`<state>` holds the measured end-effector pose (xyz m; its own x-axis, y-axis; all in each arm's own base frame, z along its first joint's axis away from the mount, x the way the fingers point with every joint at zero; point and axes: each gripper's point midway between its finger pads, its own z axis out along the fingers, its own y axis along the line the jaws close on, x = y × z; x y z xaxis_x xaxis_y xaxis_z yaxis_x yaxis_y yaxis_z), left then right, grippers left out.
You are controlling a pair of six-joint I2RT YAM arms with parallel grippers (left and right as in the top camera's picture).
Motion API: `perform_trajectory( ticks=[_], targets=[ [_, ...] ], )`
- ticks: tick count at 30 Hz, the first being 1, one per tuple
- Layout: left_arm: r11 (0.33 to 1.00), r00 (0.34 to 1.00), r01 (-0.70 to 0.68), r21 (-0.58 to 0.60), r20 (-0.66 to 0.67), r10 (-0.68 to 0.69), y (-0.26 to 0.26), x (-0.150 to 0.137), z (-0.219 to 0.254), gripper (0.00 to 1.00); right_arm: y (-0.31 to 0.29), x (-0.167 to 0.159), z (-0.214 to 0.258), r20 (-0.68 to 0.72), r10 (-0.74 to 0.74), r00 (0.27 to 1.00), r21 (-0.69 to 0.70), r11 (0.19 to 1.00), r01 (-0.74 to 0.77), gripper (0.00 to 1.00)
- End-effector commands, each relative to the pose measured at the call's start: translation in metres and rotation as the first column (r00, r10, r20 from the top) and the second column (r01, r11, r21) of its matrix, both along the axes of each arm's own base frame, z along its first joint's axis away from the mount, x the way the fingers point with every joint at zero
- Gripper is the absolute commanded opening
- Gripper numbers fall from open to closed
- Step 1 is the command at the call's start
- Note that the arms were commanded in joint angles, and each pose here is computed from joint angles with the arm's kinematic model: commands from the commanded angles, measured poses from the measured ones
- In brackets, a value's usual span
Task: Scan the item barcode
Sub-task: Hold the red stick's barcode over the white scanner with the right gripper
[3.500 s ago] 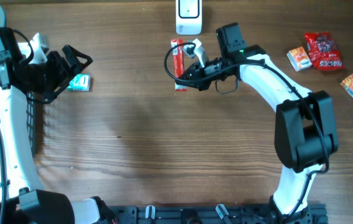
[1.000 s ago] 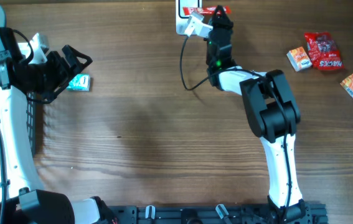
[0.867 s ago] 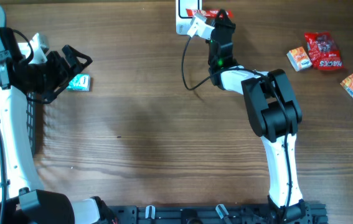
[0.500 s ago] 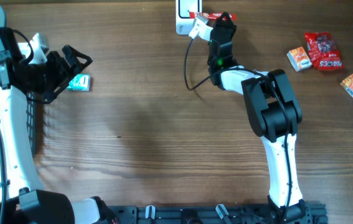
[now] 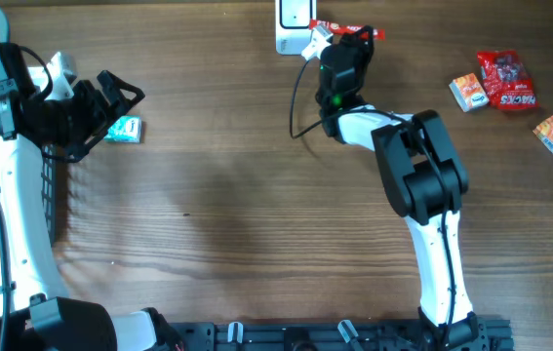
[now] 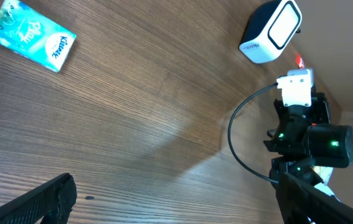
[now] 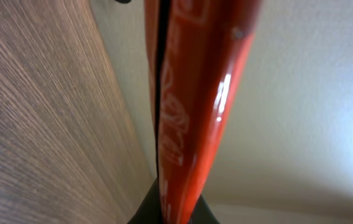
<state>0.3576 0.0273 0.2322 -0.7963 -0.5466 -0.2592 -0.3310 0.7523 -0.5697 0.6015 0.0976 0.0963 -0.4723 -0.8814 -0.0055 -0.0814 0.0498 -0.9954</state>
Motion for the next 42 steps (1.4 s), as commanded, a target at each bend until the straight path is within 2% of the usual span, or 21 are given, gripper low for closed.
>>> perform_trajectory(
  ticks=[1, 7, 12, 14, 18, 27, 32, 38, 42],
  targets=[
    [1.0, 1.0, -0.01, 0.011, 0.019, 0.01, 0.004, 0.001, 0.007, 1.0, 0.014, -0.008, -0.003, 0.084, -0.04, 0.996, 0.118, 0.993, 0.03, 0.04],
    [1.0, 1.0, -0.01, 0.011, 0.019, 0.01, 0.004, 0.001, 0.007, 1.0, 0.024, -0.018, 0.019, 0.189, -0.088, 0.978, 0.162, 0.985, 0.057, 0.04],
    [1.0, 1.0, -0.01, 0.011, 0.019, 0.01, 0.004, 0.001, 0.007, 1.0, 0.012, -0.026, 0.019, 0.193, -0.173, 0.966, 0.164, 0.976, 0.142, 0.04],
    [1.0, 1.0, -0.01, 0.011, 0.019, 0.01, 0.004, 0.001, 0.007, 1.0, 0.007, -0.031, 0.019, 0.171, -0.203, 0.964, 0.122, 0.975, 0.183, 0.04],
    [1.0, 1.0, -0.01, 0.011, 0.019, 0.01, 0.004, 0.001, 0.007, 1.0, 0.007, -0.031, 0.028, 0.203, -0.202, 0.958, 0.13, 0.975, 0.178, 0.04],
    [1.0, 1.0, -0.01, 0.011, 0.019, 0.01, 0.004, 0.001, 0.007, 1.0, 0.047, -0.009, 0.033, 0.219, 0.048, 0.975, 0.115, 0.991, -0.074, 0.04],
    [1.0, 1.0, -0.01, 0.011, 0.019, 0.01, 0.004, 0.001, 0.007, 1.0, 0.074, 0.001, 0.02, 0.158, 0.218, 0.963, 0.092, 0.968, -0.234, 0.05],
    [1.0, 1.0, -0.01, 0.011, 0.019, 0.01, 0.004, 0.001, 0.007, 1.0, 0.103, 0.007, 0.005, 0.136, 0.379, 0.915, 0.176, 0.9, -0.399, 0.04],
    [1.0, 1.0, -0.01, 0.011, 0.018, 0.01, 0.004, 0.001, 0.007, 1.0, 0.1, 0.012, 0.012, 0.205, 0.391, 0.897, 0.252, 0.865, -0.434, 0.04]
  ],
)
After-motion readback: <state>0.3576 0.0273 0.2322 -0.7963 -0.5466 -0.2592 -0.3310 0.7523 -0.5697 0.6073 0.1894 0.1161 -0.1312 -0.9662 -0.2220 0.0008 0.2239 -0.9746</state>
